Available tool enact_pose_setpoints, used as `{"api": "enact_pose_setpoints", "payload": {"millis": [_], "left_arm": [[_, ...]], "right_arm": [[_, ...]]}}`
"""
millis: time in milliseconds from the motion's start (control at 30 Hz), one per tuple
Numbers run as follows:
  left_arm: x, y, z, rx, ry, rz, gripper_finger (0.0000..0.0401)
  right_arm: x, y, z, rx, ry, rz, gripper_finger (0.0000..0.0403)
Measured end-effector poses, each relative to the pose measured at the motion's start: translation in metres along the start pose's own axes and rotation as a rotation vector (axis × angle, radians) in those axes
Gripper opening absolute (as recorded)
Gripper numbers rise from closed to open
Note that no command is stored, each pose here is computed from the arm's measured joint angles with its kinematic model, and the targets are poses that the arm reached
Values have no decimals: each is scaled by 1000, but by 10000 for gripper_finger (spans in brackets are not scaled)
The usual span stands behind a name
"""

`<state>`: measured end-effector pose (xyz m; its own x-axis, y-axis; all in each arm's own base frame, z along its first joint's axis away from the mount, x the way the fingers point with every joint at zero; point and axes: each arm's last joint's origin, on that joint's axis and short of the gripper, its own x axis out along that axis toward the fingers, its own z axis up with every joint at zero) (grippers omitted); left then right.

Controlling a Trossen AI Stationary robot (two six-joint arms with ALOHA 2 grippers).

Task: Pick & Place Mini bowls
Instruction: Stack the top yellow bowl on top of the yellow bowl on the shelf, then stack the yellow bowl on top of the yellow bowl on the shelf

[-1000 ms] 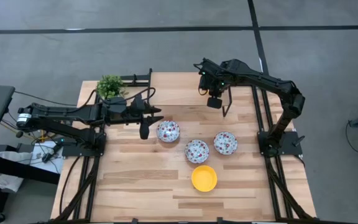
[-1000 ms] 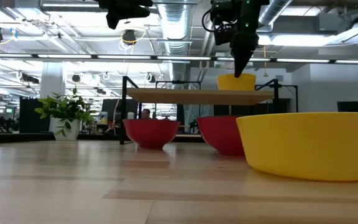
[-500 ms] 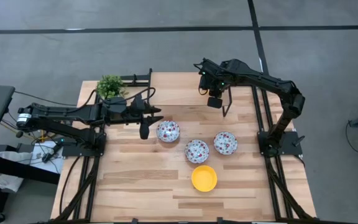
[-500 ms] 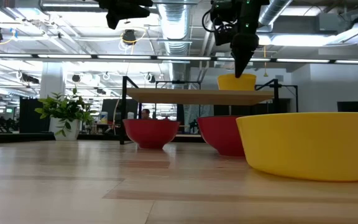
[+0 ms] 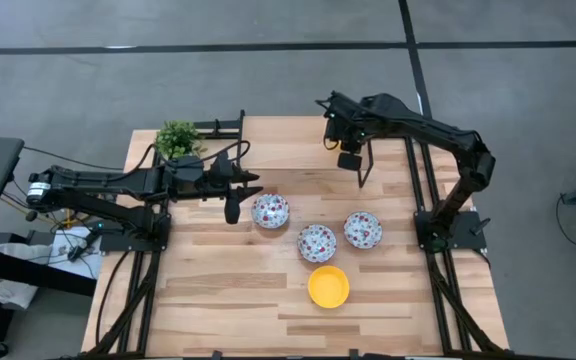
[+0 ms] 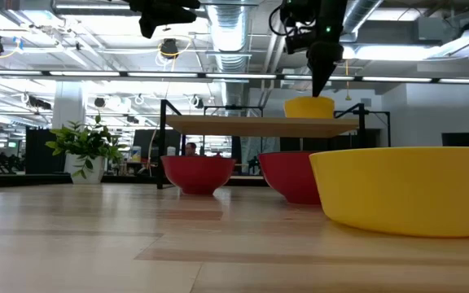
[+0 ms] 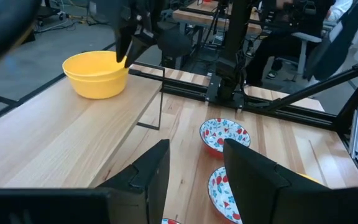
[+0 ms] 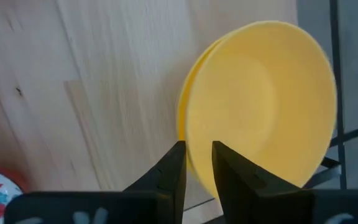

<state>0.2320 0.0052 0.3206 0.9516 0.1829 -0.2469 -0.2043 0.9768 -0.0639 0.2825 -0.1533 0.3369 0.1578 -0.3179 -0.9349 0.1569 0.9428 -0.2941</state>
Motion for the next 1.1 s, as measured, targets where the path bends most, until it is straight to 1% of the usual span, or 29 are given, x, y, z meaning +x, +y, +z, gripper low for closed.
{"api": "enact_pose_setpoints", "payload": {"millis": [300, 467, 600, 667, 733, 867, 1000, 1100], "left_arm": [[0, 0, 0, 0, 0, 0, 150], [0, 0, 0, 0, 0, 0, 150], [0, 0, 0, 0, 0, 0, 150], [0, 0, 0, 0, 0, 0, 150], [0, 0, 0, 0, 0, 0, 150], [0, 0, 0, -8, -4, 0, 150], [0, 0, 1, -9, -7, 0, 150], [0, 0, 1, -9, -9, 0, 150]], "right_arm": [[-22, 4, -8, 6, -59, -18, 68], [-42, 16, -11, 0, -134, -24, 68], [-62, 31, -15, -21, -201, -17, 68], [-70, 39, -18, -33, -235, 7, 68], [-78, 48, -19, -54, -271, 56, 68], [-93, 67, -24, -125, -331, 147, 68], [-102, 88, -27, -181, -348, 185, 66], [-106, 104, -29, -198, -336, 218, 66]]}}
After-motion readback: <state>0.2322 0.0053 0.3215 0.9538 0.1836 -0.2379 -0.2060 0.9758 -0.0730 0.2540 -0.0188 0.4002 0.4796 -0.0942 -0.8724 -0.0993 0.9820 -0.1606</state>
